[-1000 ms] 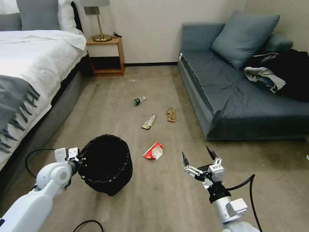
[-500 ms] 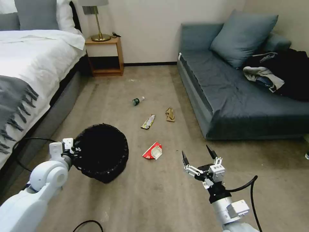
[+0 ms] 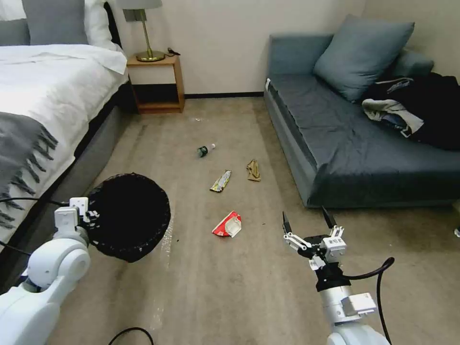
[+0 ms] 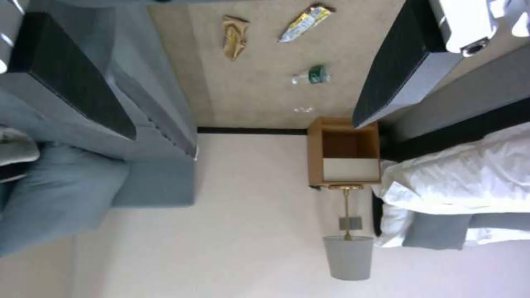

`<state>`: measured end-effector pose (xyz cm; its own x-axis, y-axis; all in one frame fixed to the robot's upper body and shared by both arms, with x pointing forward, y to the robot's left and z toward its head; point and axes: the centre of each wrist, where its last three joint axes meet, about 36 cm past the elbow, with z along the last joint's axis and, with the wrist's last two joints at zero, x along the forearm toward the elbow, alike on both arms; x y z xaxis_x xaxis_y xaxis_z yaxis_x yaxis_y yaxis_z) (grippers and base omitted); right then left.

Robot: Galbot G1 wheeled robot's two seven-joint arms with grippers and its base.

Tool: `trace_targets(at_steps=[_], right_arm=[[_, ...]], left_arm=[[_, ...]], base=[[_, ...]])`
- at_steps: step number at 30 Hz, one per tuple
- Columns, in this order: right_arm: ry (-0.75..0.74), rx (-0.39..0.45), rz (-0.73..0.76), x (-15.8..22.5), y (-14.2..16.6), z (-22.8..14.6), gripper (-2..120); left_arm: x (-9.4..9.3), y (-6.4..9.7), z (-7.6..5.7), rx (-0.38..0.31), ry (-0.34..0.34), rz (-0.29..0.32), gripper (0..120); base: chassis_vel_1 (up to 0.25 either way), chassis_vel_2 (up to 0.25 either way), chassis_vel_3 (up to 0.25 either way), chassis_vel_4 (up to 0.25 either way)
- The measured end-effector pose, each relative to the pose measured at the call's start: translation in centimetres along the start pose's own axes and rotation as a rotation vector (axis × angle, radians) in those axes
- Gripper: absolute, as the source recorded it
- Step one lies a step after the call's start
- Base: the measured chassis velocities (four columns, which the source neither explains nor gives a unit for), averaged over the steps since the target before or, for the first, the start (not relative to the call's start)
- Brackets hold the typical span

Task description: Pick up the trash bin, then pick up the garbage on the floor and place it into the trash bin.

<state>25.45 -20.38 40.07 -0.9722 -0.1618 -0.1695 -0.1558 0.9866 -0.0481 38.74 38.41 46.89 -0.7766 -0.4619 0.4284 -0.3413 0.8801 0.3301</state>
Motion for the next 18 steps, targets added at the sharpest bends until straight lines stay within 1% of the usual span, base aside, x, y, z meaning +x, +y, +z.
trace_targets(at_steps=[1,3,18], right_arm=[[0.0,0.001,-0.01,-0.1,0.0,0.2,100],[0.001,0.001,-0.016,-0.3,0.0,0.4,100],[0.0,-0.007,-0.034,-1.1,-0.1,1.3,100]], left_arm=[[-0.3,0.1,0.1,0.001,0.006,-0.016,1],[-0.6,0.2,0.2,0.002,0.012,-0.028,1],[-0.7,-0.2,0.2,0.027,0.036,-0.013,1]], base=[[0.0,0.0,0.0,0.0],[0.0,0.0,0.0,0.0],[0.0,0.0,0.0,0.0]])
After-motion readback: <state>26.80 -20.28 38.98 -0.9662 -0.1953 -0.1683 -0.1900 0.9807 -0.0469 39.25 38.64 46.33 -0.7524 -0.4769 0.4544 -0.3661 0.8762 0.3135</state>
